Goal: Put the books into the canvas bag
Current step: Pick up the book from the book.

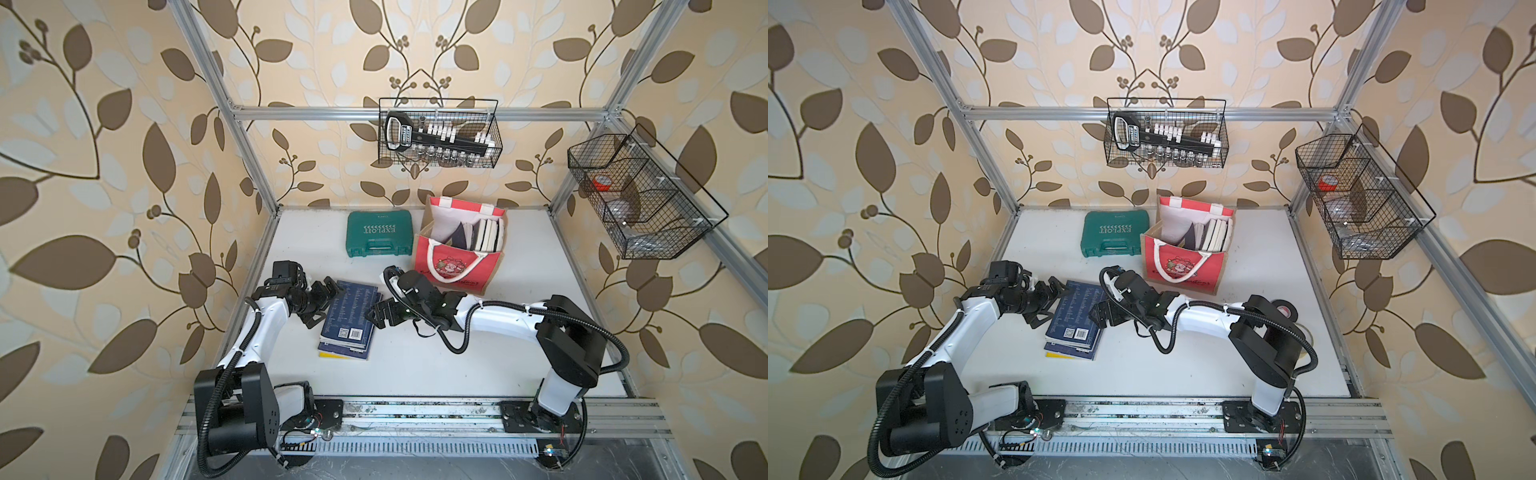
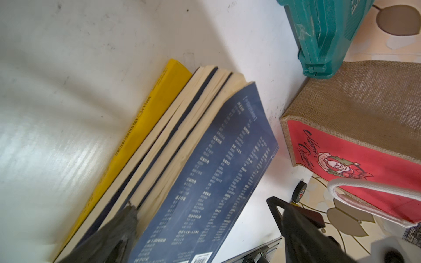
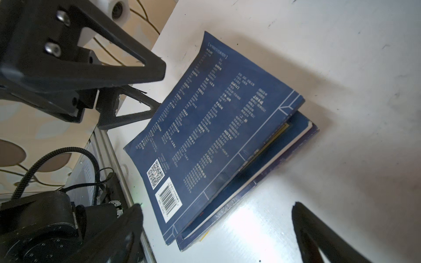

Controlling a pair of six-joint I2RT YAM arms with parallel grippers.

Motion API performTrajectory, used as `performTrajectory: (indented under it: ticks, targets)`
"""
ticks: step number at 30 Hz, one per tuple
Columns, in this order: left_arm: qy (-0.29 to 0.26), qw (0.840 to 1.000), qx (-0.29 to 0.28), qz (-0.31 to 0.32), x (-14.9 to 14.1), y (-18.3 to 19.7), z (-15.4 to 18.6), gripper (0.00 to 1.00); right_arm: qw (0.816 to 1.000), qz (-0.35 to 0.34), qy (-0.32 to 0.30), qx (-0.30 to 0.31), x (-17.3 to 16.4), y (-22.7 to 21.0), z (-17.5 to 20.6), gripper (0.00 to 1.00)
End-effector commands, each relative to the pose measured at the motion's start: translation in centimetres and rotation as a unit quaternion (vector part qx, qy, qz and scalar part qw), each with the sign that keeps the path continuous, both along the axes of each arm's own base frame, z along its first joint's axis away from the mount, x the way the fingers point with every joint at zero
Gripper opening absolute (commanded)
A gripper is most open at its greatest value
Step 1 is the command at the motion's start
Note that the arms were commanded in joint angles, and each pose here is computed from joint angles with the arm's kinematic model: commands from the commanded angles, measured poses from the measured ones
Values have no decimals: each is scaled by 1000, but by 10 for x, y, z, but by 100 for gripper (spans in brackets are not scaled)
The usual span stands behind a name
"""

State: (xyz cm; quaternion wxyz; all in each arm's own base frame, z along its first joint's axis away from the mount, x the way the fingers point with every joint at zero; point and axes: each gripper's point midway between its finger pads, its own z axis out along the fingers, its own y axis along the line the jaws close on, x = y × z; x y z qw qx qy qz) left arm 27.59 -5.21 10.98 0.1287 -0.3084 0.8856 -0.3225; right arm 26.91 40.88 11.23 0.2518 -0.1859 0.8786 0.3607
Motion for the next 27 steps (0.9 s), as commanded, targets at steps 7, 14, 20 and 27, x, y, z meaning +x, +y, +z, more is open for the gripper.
performTrajectory:
  ticks: [7, 14, 20, 27]
  targets:
    - [-8, 998, -60, -15, 1, -16, 0, 99, 998, 22, 44, 46, 17, 0, -13, 99]
    - [-3, 998, -61, -22, 0, -19, -3, 99, 996, 23, 59, 62, 47, 5, -23, 99]
    - [8, 999, -43, -27, -3, -20, -8, 99, 992, 40, 63, 102, 65, 13, -18, 95]
    - [16, 999, -21, -38, -6, -24, -12, 99, 988, 58, 76, 119, 76, 23, -21, 84]
